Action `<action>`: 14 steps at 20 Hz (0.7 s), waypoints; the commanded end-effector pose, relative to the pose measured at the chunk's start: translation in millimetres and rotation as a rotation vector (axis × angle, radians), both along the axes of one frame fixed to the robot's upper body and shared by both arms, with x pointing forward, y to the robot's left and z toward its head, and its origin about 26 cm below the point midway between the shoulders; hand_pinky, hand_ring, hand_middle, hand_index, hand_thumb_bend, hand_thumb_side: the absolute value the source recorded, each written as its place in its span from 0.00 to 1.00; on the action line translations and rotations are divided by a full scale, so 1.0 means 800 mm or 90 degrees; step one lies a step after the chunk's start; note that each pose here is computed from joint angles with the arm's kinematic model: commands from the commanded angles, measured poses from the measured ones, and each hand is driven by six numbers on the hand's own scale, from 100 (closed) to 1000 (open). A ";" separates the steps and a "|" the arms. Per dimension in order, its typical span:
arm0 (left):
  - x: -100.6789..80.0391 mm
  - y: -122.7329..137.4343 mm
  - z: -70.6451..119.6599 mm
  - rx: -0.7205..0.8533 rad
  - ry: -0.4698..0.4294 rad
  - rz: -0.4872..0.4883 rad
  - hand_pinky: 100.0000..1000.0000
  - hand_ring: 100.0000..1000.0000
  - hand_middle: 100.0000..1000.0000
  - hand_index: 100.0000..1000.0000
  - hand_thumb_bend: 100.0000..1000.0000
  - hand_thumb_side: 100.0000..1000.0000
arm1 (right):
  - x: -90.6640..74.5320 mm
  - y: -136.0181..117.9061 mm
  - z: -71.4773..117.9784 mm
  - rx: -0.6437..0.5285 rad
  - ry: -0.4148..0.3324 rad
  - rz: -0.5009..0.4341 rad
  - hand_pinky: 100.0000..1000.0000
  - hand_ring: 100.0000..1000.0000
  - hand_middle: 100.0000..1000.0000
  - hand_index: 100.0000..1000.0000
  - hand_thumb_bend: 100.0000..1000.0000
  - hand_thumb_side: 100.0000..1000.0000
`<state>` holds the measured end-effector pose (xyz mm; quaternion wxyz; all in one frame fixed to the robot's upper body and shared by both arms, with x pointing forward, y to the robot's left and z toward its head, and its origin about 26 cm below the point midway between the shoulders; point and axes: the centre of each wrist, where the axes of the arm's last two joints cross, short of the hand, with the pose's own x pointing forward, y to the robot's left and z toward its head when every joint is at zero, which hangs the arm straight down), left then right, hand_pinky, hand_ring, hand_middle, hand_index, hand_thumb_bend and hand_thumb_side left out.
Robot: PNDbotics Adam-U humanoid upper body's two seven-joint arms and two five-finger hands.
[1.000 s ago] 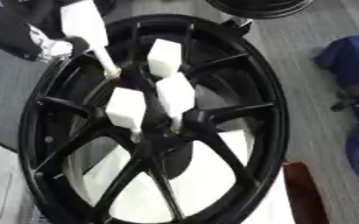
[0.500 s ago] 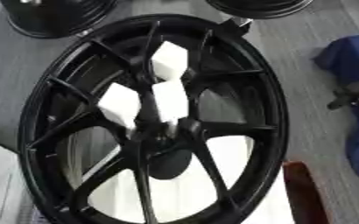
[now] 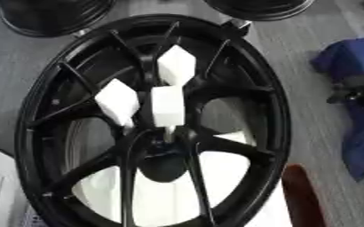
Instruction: Pull the pin out of the wheel hub.
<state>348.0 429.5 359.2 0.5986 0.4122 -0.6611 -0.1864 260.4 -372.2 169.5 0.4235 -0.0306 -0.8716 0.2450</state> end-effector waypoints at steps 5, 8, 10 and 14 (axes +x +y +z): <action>-0.024 0.010 -0.022 -0.011 -0.045 -0.040 0.69 0.72 0.61 0.82 0.11 0.72 | -0.002 0.002 0.012 0.001 -0.023 0.008 0.94 0.65 0.58 0.74 0.00 0.67; -0.031 0.015 -0.035 -0.004 -0.057 -0.050 0.69 0.72 0.61 0.81 0.07 0.73 | -0.002 0.003 0.012 0.001 -0.022 0.010 0.94 0.65 0.58 0.74 0.00 0.67; -0.031 0.019 -0.039 -0.005 -0.072 -0.054 0.68 0.71 0.60 0.79 0.03 0.71 | -0.002 0.003 0.012 0.002 -0.022 0.011 0.94 0.65 0.58 0.74 0.00 0.67; -0.028 0.027 -0.043 -0.002 -0.097 -0.064 0.68 0.71 0.59 0.78 0.00 0.68 | -0.002 0.003 0.012 0.002 -0.021 0.012 0.94 0.65 0.58 0.74 0.00 0.67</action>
